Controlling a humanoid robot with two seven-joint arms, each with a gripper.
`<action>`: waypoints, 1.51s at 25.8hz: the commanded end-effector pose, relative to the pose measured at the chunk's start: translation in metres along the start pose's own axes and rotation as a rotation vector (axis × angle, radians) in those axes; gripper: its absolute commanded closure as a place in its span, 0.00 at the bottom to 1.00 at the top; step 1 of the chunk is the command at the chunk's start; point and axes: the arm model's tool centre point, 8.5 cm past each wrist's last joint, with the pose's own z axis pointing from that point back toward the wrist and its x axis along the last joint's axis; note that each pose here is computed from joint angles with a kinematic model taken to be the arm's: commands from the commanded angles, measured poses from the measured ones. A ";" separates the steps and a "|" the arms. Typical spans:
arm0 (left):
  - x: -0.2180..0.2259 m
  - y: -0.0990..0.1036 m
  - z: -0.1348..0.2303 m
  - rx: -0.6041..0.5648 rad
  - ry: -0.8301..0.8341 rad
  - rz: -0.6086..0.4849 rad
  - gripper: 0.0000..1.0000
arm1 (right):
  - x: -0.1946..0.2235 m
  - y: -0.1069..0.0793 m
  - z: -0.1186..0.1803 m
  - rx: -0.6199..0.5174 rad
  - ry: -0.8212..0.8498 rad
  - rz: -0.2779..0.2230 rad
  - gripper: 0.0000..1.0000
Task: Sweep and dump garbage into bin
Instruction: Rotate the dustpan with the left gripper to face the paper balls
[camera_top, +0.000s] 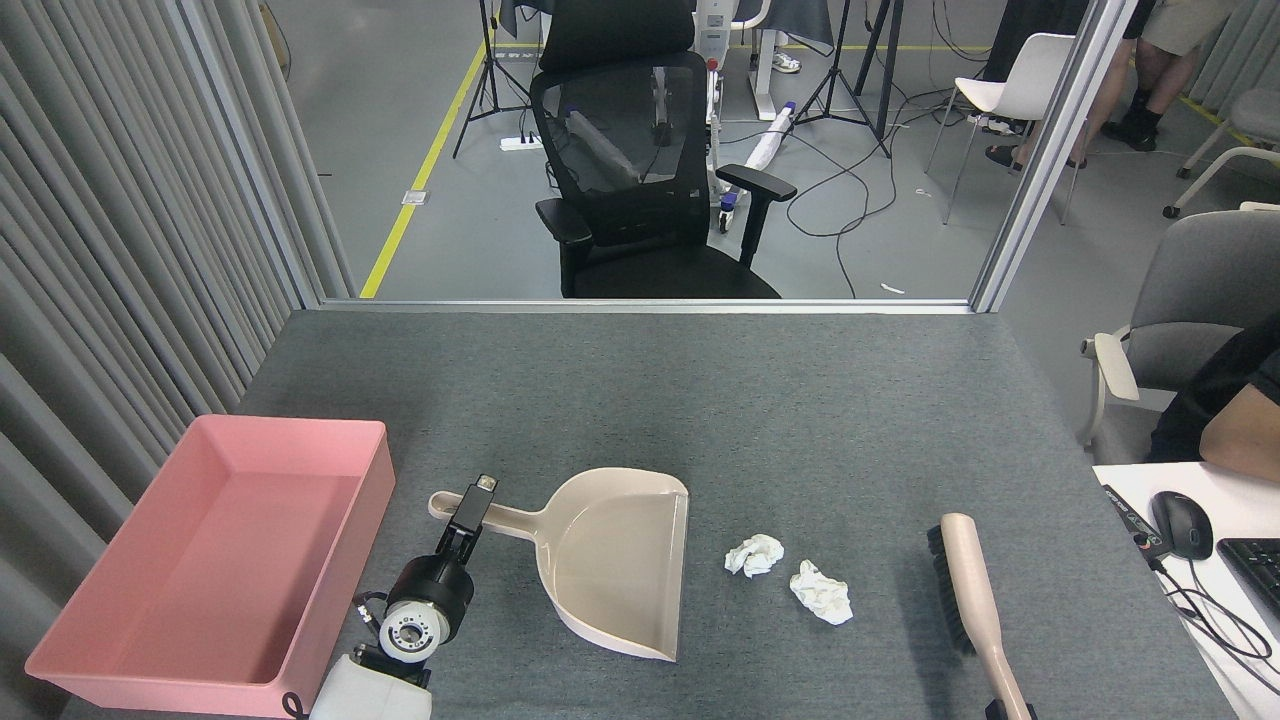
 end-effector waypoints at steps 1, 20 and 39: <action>0.000 0.003 -0.002 0.006 0.005 0.009 0.02 | -0.001 0.000 0.000 0.000 0.002 0.001 0.90; -0.004 0.010 0.001 -0.041 0.009 0.048 0.51 | 0.000 0.000 0.000 0.000 0.004 0.000 0.90; 0.001 0.019 0.006 -0.069 -0.021 0.063 0.62 | 0.000 -0.002 -0.004 -0.007 0.003 0.001 0.90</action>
